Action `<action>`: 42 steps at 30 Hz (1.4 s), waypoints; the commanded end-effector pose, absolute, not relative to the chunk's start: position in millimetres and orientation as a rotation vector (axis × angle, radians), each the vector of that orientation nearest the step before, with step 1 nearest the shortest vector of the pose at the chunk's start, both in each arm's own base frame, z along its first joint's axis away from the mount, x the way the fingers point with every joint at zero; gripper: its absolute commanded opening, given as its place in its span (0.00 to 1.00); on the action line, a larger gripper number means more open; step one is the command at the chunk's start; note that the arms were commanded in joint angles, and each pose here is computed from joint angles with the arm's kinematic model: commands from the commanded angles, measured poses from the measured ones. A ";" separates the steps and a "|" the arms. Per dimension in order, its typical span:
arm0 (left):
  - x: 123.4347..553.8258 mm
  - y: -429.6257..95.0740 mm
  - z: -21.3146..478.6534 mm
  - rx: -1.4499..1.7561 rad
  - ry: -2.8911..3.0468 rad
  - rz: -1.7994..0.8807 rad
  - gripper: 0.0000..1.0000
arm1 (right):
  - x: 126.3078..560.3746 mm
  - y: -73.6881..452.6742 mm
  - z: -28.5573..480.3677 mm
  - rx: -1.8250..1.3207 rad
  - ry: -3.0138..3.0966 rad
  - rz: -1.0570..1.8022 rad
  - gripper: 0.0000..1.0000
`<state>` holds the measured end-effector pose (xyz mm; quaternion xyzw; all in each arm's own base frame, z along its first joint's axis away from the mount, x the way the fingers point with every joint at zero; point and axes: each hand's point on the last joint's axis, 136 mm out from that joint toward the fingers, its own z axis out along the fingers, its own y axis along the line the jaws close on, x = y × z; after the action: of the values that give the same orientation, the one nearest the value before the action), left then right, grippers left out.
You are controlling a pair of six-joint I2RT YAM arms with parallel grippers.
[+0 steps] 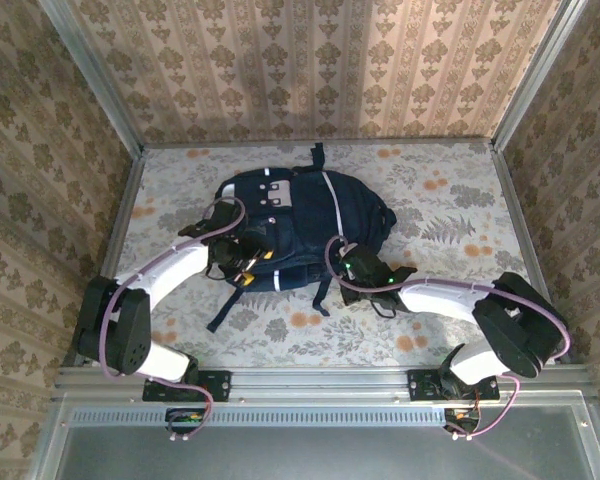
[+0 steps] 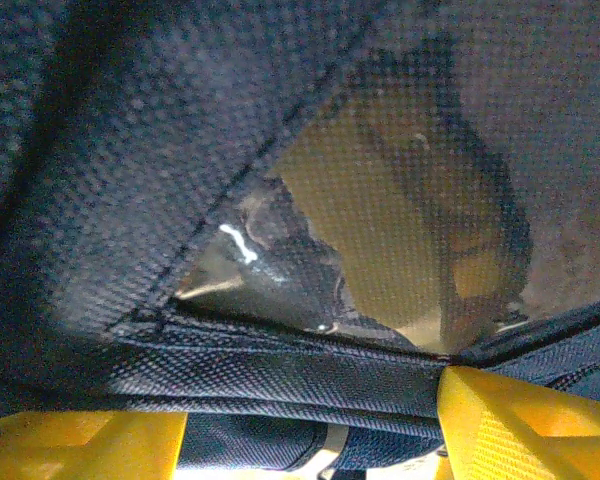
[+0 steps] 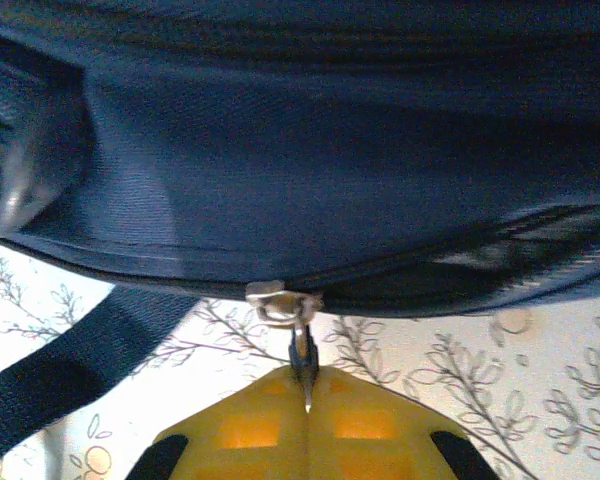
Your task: Pack the student bag
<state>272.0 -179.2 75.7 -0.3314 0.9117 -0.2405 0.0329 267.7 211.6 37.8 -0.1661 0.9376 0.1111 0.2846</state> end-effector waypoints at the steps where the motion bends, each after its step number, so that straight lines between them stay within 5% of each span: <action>1: 282.8 -149.5 60.2 -1.057 2.783 -0.534 0.67 | 270.5 193.6 39.4 -0.409 2.513 0.237 0.00; 7: 304.6 -138.9 72.1 -0.981 2.759 -0.455 0.66 | 271.1 199.0 45.0 -0.389 2.528 0.311 0.00; 16: 372.9 -132.2 141.6 -0.845 2.658 -0.520 0.69 | 236.3 298.7 70.4 -0.738 2.469 0.586 0.00; 29: 286.8 -142.2 106.1 -1.042 2.635 -0.826 0.70 | 267.1 376.9 97.3 -0.647 2.386 0.782 0.00; 42: 316.1 -191.5 71.5 -0.993 2.594 -0.903 0.70 | 259.0 327.0 112.8 -0.549 2.332 0.688 0.00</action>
<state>294.8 -180.6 65.3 -0.3308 0.8957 -0.2838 0.0884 255.9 340.6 95.2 -0.2298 0.8930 0.2587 0.2877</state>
